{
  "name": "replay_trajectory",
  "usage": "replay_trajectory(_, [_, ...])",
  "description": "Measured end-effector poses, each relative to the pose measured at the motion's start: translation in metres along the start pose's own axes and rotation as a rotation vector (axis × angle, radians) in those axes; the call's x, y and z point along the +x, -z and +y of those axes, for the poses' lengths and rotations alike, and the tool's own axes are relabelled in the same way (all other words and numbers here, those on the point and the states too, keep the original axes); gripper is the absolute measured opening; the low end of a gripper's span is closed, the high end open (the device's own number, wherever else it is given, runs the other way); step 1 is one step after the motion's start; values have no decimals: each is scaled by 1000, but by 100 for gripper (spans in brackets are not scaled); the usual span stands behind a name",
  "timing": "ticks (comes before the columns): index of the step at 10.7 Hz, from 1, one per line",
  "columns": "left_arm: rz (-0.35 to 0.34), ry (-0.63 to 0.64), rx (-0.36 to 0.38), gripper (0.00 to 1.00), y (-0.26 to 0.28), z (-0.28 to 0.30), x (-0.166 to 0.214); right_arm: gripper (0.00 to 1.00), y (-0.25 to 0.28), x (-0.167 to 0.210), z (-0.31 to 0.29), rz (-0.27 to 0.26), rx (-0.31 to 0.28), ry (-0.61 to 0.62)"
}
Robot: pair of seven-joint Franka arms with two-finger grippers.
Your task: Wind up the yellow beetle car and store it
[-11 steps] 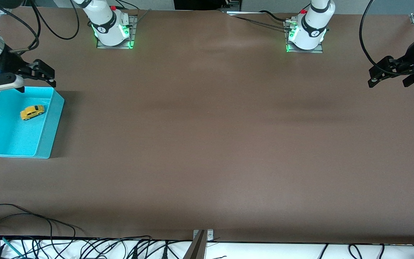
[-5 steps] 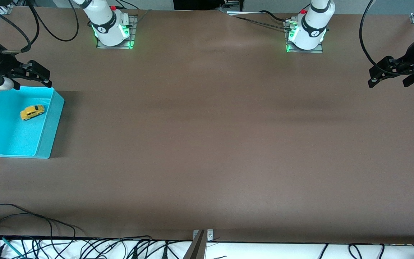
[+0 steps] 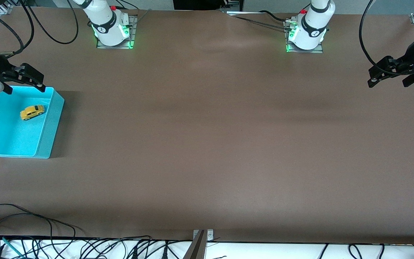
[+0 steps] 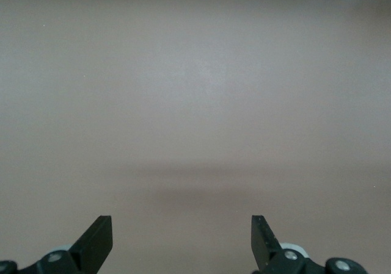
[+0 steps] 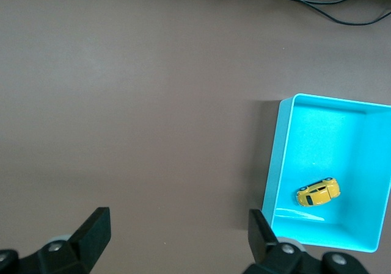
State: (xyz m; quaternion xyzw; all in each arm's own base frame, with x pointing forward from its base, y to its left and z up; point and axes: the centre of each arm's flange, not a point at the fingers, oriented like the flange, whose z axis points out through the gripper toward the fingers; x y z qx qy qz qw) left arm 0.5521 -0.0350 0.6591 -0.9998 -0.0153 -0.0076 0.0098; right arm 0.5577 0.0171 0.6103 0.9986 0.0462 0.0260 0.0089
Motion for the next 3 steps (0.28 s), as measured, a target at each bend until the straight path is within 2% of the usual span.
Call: replay_trajectory(3, [0, 0, 0, 100, 0, 0, 0, 100, -2, 1, -3, -4, 1, 6])
